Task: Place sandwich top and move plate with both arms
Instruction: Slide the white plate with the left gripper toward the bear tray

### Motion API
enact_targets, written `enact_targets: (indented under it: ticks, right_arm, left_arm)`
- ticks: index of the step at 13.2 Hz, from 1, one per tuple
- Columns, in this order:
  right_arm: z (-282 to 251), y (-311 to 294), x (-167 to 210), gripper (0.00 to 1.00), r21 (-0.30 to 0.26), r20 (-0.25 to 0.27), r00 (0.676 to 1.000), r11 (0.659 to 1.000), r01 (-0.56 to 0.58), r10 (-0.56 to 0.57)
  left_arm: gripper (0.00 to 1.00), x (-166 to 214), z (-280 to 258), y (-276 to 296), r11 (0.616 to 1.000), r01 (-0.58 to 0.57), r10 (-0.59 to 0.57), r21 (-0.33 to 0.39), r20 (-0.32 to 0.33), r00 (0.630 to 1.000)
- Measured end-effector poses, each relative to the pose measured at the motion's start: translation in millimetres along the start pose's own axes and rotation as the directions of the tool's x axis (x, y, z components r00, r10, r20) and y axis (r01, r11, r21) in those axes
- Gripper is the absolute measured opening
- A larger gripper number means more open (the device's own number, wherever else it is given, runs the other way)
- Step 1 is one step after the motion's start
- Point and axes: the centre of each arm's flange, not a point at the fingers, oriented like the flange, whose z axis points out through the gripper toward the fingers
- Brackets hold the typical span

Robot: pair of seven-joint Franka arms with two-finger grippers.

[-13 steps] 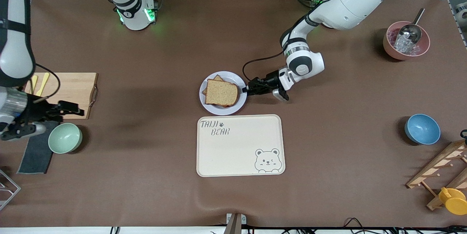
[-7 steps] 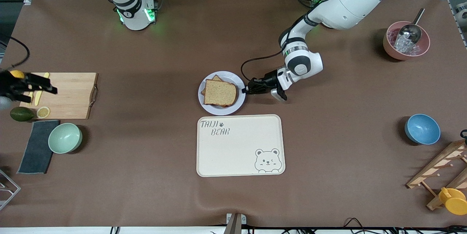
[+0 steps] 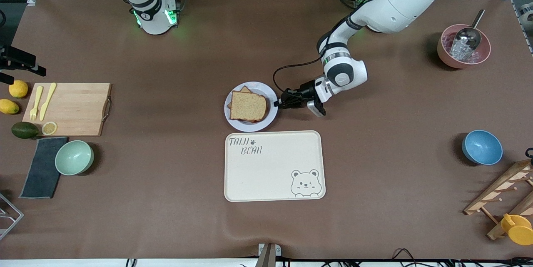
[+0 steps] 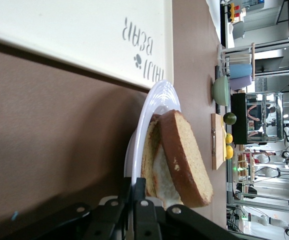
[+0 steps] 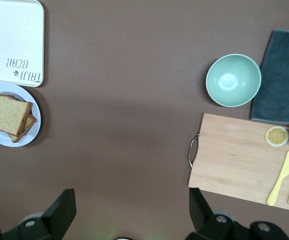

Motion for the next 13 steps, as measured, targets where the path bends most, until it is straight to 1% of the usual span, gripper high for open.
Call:
enact_targets:
  ticks: [2, 3, 5, 8, 11, 13]
  right_arm:
    - [-3, -23, 13, 1.00, -0.073, -0.037, 0.999, 0.997, 0.009, -0.012]
    - [-3, -36, 18, 1.00, -0.091, -0.051, 0.999, 0.996, 0.010, -0.015]
    - [-3, -51, 23, 1.00, -0.098, -0.063, 0.998, 0.995, -0.015, 0.009]
    - [-9, -57, 23, 1.00, -0.102, -0.082, 0.996, 0.994, -0.027, 0.019]
    - [-10, -55, 22, 1.00, -0.102, -0.085, 0.996, 0.994, -0.034, 0.026]
    - [-11, -53, 22, 1.00, -0.102, -0.085, 0.996, 0.994, -0.037, 0.028]
  left_arm:
    - [0.05, 3, 0, 5, 1.000, -0.009, 0.009, -0.012, -0.005, 1.000]
    - [0.05, 5, 0, 7, 1.000, -0.013, 0.013, -0.015, -0.008, 1.000]
    - [0.05, 9, 0, 12, 1.000, -0.021, 0.021, -0.021, -0.015, 1.000]
    - [0.05, 15, -3, 18, 0.999, -0.034, 0.033, -0.026, -0.026, 0.999]
    - [0.05, 22, -8, 28, 0.998, -0.052, 0.051, -0.031, -0.041, 0.998]
    - [0.05, 34, -17, 35, 0.997, -0.063, 0.061, -0.038, -0.067, 0.996]
